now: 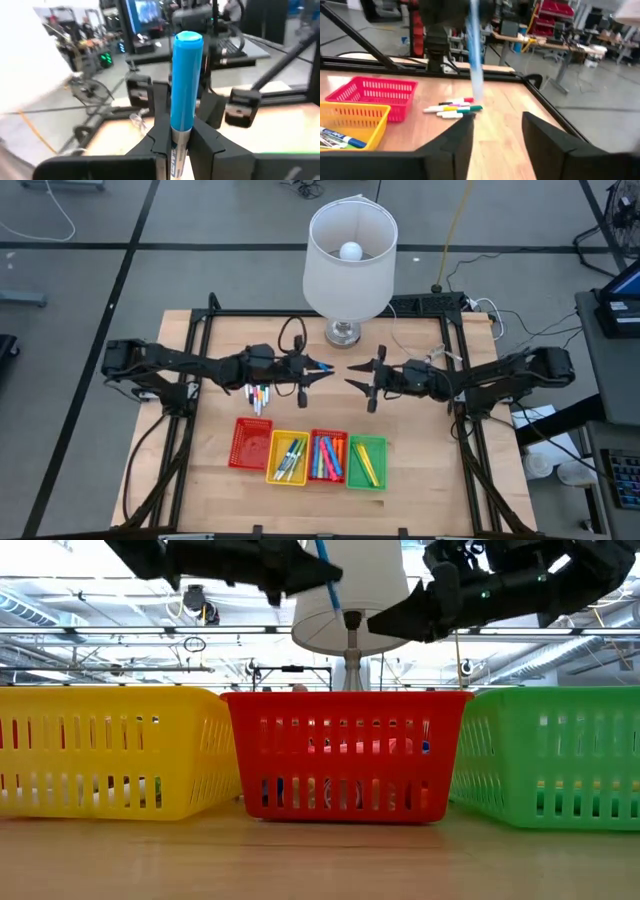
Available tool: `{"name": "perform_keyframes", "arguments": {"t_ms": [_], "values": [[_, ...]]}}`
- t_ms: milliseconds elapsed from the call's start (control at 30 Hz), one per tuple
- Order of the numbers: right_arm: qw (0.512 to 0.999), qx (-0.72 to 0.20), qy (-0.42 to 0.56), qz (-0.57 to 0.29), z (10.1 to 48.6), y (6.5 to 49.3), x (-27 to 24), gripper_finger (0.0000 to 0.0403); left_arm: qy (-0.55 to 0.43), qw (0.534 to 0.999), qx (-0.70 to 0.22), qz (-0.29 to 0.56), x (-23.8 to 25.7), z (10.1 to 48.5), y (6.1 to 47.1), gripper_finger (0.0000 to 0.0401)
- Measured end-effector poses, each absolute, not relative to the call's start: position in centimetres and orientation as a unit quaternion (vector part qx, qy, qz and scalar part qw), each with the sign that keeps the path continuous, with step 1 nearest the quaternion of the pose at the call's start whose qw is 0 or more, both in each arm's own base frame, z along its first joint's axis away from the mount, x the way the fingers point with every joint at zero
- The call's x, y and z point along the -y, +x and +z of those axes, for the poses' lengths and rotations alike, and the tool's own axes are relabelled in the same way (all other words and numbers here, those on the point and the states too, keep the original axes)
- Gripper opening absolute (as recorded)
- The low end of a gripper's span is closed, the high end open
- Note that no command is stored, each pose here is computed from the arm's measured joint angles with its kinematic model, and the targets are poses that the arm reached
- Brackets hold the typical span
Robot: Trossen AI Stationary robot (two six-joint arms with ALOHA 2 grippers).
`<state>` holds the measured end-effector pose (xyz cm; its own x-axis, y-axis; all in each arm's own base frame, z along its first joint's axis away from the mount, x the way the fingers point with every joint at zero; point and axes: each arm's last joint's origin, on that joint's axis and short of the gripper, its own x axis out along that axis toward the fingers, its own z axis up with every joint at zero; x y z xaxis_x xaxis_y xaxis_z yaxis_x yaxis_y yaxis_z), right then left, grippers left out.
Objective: Pick & Place Markers
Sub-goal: Put the blue marker into the yellow bin
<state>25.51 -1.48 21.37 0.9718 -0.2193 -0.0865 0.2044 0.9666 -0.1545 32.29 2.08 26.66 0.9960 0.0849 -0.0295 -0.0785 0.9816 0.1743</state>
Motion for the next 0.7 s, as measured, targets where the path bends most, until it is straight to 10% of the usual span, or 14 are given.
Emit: {"name": "perform_keyframes", "arguments": {"t_ms": [700], "values": [[0.975, -0.051, -0.052, -0.211, 24.3, 22.2, 1.9, 0.0190, -0.317, 0.901, -0.297, -0.021, 11.6, 25.1, 25.3, 0.0039]]}}
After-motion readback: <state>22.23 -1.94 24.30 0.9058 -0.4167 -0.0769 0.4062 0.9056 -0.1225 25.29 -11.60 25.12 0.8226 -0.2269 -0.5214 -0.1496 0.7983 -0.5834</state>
